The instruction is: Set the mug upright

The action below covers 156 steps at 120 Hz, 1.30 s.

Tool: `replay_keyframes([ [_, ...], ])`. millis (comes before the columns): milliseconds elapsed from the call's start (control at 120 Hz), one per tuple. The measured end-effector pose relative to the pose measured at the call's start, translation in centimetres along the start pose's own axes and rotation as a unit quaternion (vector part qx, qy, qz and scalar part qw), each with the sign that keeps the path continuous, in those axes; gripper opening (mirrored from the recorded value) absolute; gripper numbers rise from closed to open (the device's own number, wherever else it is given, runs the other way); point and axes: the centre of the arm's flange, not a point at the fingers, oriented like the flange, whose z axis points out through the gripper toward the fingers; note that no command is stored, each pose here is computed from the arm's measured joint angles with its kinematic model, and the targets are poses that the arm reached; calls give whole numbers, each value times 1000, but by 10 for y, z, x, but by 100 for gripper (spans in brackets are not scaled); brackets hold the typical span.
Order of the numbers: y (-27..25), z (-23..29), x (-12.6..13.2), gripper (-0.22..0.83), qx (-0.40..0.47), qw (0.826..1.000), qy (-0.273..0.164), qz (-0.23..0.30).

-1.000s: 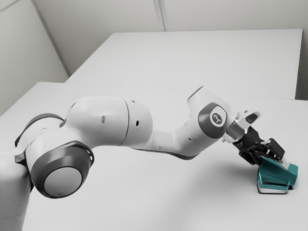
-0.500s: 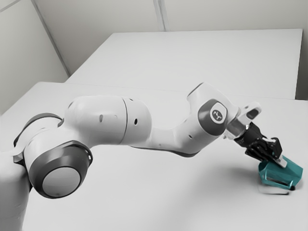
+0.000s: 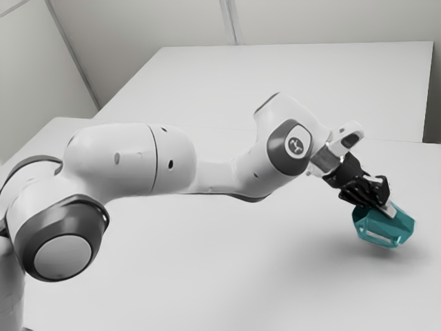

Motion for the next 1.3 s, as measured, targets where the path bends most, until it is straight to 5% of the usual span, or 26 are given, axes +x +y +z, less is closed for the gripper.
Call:
replay_keyframes([
  [275,-54,-95,-7,-16,73,997,17,-8],
  [517,-77,-179,-21,-16,197,980,-11,35],
  [858,-165,-256,-77,-16,268,961,-23,-64],
  [1117,-226,-317,-90,-16,326,938,-25,-119],
  [1300,-253,-324,-89,-16,365,919,-72,-131],
])
